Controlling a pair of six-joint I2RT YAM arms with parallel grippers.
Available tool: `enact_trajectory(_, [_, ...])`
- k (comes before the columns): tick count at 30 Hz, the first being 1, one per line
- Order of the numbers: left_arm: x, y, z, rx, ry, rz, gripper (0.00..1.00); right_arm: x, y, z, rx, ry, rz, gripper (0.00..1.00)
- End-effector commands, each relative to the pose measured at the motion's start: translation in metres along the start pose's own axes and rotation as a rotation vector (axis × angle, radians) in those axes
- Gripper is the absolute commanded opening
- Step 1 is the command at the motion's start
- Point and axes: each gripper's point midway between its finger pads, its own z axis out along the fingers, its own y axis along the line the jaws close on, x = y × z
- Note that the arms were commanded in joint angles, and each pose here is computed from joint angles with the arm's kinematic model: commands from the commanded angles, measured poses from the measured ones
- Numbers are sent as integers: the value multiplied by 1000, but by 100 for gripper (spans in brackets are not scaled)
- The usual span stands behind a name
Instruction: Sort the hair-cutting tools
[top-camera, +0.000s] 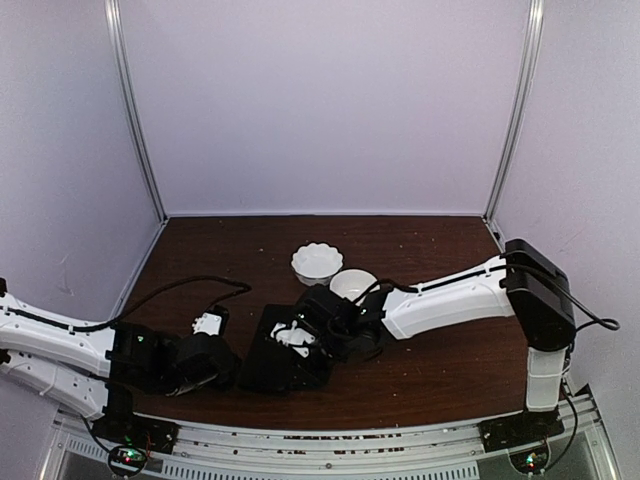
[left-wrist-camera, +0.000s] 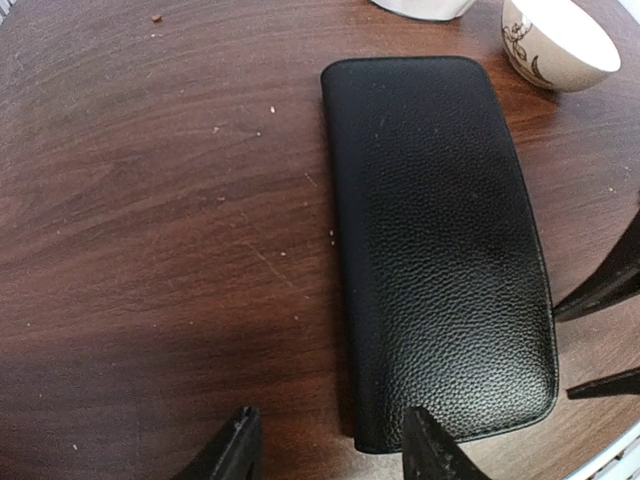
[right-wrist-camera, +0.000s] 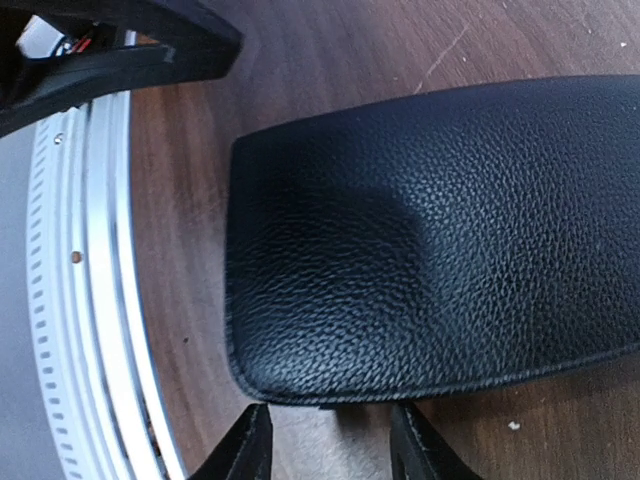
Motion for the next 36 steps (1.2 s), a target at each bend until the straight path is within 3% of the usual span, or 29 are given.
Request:
enact_trajectory(1, [-8,-3,0,-8,-24,-16,51,-5,-10,13,64,-9,32,41])
enact_trajectory(12, [-9,1,-1,-2,-41,-22,51,8,-7,23,46,35,25,37])
enact_trajectory(17, [-11,1,-2,2,-49,-18,51,16,5,19,-19,45,-10,48])
enact_trajectory(30, [-13,-8,1,2,-36,22,51,24,-6,23,103,83,-27,52])
enact_trajectory(36, [-16,-10,-1,6,-40,28,51,27,-20,33,183,116,5,47])
